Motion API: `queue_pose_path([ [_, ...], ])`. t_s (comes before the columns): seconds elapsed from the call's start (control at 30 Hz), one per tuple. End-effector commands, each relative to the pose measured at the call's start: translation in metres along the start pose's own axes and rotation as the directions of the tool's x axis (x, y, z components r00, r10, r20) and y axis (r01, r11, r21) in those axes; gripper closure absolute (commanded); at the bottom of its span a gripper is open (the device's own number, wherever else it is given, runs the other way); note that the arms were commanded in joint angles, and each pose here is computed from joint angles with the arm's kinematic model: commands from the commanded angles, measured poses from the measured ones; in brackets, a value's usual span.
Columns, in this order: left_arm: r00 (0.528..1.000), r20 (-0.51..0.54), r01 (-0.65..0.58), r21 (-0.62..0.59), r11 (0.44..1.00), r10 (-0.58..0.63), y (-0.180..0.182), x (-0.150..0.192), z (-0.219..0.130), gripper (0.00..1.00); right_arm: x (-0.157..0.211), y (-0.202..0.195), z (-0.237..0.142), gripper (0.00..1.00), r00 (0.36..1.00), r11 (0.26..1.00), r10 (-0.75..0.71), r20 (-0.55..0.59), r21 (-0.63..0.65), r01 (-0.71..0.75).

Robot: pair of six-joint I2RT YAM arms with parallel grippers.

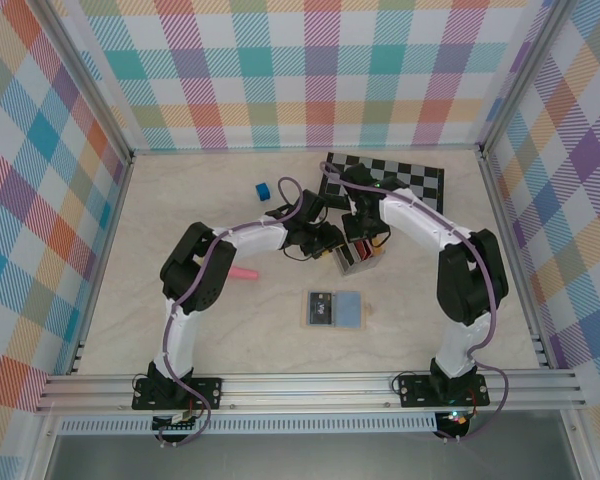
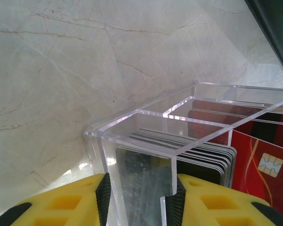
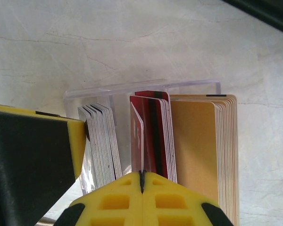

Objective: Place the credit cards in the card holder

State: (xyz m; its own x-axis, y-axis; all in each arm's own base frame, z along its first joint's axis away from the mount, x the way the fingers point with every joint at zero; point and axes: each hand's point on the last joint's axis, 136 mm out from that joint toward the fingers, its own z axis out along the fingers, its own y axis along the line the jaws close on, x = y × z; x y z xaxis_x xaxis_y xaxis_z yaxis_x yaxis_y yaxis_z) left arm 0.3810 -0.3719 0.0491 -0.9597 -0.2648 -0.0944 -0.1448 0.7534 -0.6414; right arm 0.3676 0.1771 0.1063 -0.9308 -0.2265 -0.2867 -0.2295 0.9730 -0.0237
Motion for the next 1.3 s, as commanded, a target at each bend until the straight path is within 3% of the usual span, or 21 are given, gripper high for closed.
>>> queue_pose_path([
  [0.0, 0.999, -0.03, 0.018, -0.095, 0.995, -0.021, 0.029, 0.011, -0.003, 0.6, 0.007, 0.005, 0.0, 0.95, 0.997, 0.996, 0.06, -0.038, -0.065, -0.062],
  [0.37, 0.999, -0.038, 0.027, -0.099, 0.995, -0.031, 0.031, 0.013, -0.001, 0.6, 0.02, 0.02, 0.025, 0.88, 0.985, 0.98, 0.094, -0.144, -0.158, -0.117],
  [0.73, 0.999, -0.041, 0.03, -0.1, 0.995, -0.034, 0.032, 0.013, 0.0, 0.6, 0.022, 0.019, 0.032, 0.79, 0.979, 0.979, 0.113, -0.168, -0.149, -0.139],
  [0.83, 0.999, -0.041, 0.031, -0.101, 0.994, -0.035, 0.033, 0.013, 0.0, 0.6, 0.022, 0.016, 0.028, 0.86, 0.979, 0.978, 0.126, -0.161, -0.144, -0.149],
  [1.03, 0.999, -0.04, 0.032, -0.101, 0.994, -0.036, 0.033, 0.013, 0.0, 0.6, 0.015, 0.026, 0.009, 0.86, 0.974, 0.938, 0.168, -0.151, -0.281, -0.205],
  [1.27, 0.998, -0.043, 0.035, -0.103, 0.994, -0.04, 0.034, 0.015, 0.0, 0.6, 0.019, 0.028, 0.012, 0.84, 0.967, 0.924, 0.18, -0.179, -0.305, -0.228],
])
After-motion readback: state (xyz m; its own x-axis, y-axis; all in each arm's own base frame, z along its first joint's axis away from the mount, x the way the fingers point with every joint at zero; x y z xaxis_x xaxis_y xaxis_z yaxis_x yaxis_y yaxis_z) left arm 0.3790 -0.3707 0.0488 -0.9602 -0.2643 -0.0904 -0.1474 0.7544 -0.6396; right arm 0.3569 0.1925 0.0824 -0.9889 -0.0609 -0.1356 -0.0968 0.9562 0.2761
